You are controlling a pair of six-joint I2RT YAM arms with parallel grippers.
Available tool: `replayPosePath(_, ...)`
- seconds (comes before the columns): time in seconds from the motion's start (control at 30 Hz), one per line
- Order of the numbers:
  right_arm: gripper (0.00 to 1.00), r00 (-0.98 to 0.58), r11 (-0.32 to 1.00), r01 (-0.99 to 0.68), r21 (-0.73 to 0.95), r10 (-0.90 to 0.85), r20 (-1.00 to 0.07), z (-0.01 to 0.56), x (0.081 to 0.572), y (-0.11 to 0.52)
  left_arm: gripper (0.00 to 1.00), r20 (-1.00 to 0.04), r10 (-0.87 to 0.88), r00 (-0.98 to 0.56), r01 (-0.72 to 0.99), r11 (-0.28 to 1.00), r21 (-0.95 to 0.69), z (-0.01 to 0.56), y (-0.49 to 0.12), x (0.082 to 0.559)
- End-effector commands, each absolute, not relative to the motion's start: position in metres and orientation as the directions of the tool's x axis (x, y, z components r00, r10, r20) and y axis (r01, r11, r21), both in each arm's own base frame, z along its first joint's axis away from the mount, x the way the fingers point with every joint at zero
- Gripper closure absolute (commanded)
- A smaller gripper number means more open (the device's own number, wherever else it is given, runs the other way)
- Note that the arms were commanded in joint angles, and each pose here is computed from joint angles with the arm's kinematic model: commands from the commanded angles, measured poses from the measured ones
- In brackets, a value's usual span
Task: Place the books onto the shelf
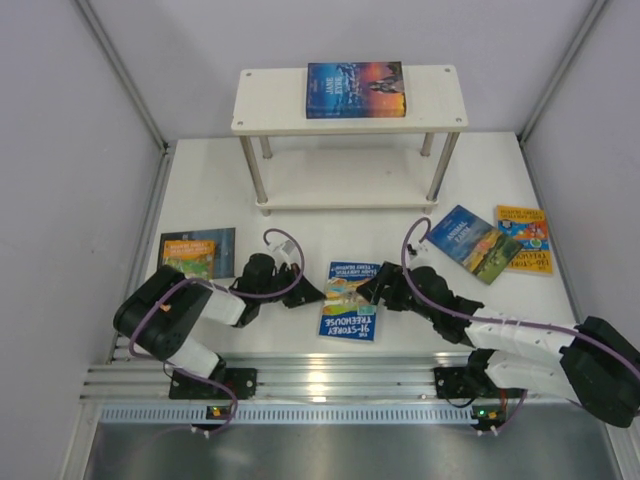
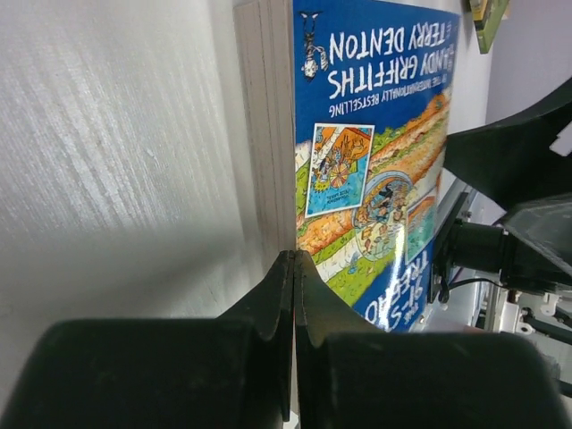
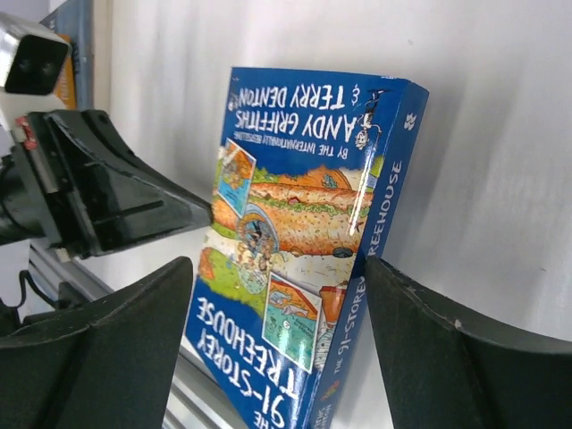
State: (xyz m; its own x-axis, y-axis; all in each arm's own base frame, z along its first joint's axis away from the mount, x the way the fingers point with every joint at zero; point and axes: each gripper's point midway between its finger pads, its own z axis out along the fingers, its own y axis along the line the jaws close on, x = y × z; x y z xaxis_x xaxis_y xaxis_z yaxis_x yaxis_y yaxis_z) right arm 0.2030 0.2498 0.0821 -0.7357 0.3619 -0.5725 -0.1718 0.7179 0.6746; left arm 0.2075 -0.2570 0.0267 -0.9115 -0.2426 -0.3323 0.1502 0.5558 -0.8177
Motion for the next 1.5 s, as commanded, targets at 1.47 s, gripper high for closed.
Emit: replayPosePath(1.47, 0.41, -0.768, 0.023, -0.463, 0.886, 0.488, -0.414, 0.200, 0.164, 0.302, 1.00, -0.152, -0.207, -0.966, -0.038, 0.702, -0.712, -0.048, -0.235, 0.172)
